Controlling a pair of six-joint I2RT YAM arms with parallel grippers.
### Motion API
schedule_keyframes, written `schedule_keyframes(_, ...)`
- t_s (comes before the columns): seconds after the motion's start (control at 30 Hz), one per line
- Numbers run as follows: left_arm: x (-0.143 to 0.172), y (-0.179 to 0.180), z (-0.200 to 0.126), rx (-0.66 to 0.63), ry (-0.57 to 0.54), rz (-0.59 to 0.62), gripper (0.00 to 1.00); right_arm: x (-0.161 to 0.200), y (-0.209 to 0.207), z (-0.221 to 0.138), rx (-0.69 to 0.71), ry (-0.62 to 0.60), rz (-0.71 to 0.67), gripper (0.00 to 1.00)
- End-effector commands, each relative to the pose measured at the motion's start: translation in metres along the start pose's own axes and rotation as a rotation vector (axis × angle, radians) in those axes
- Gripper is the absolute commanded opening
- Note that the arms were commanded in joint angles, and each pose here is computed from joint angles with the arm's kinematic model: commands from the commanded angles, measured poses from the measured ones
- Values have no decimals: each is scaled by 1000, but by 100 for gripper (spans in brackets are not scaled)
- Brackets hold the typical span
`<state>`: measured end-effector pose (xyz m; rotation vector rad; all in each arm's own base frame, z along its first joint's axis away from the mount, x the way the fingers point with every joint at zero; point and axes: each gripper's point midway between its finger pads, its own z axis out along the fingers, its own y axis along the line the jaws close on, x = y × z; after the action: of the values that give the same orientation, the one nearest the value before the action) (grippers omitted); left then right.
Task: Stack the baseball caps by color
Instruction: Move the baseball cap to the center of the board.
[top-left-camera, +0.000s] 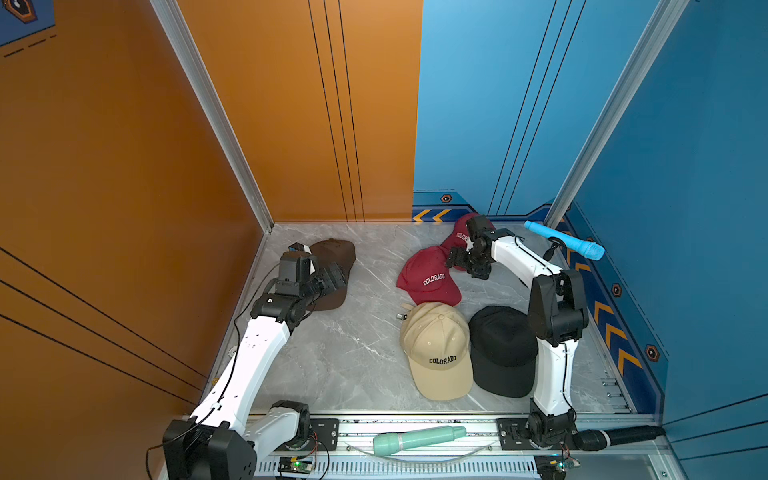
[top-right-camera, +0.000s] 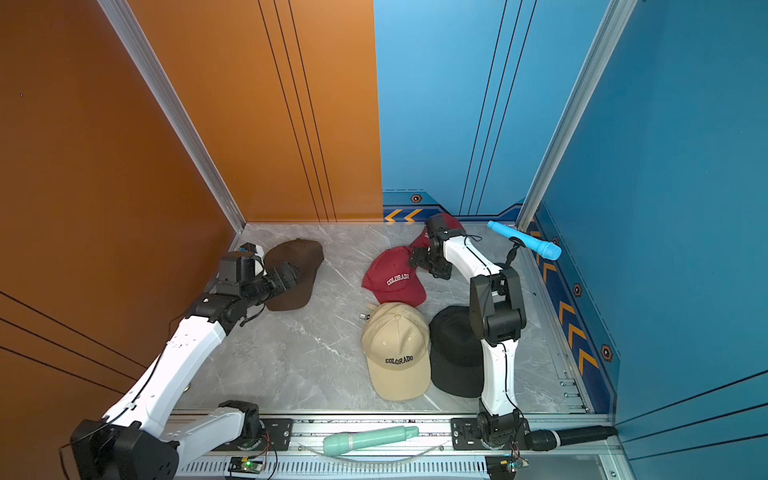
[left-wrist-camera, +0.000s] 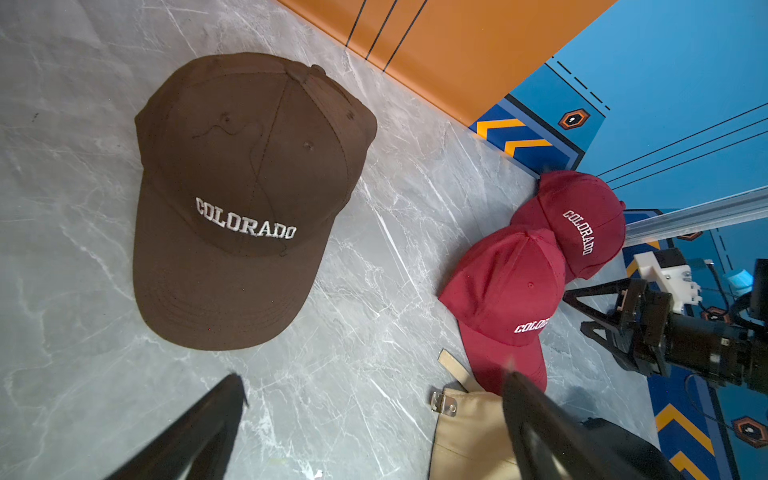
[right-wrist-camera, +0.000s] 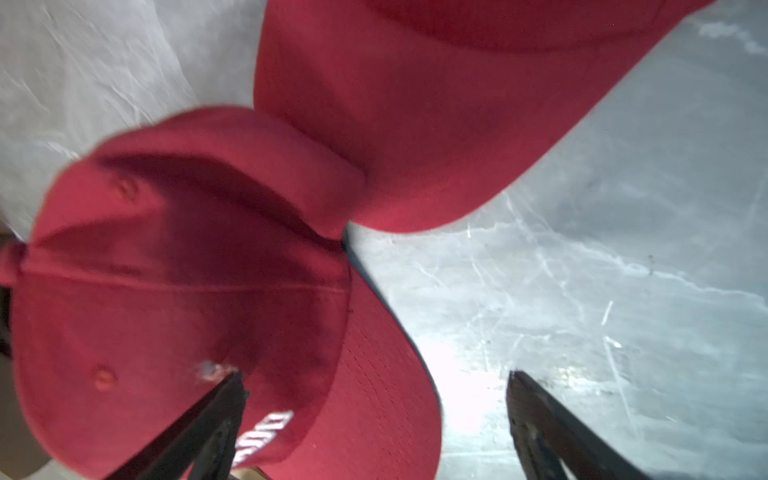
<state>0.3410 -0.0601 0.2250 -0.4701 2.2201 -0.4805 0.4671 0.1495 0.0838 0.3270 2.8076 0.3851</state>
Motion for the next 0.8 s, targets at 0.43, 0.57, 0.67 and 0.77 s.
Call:
schedule_keyframes(0.43,12,14,-25,-14,-17,-19,98,52,112,32,-306,137,-35,99)
schedule_keyframes(0.57,11,16,-28,-18,-29,-26,98,50,142,38,-395,142,5,99)
schedule_keyframes(0.67,11,16,-31,-19,-35,-31,98,46,162,36,-432,139,2,99)
schedule_keyframes(0.77,11,17,-32,-22,-41,-36,98,44,174,29,-445,130,-26,99)
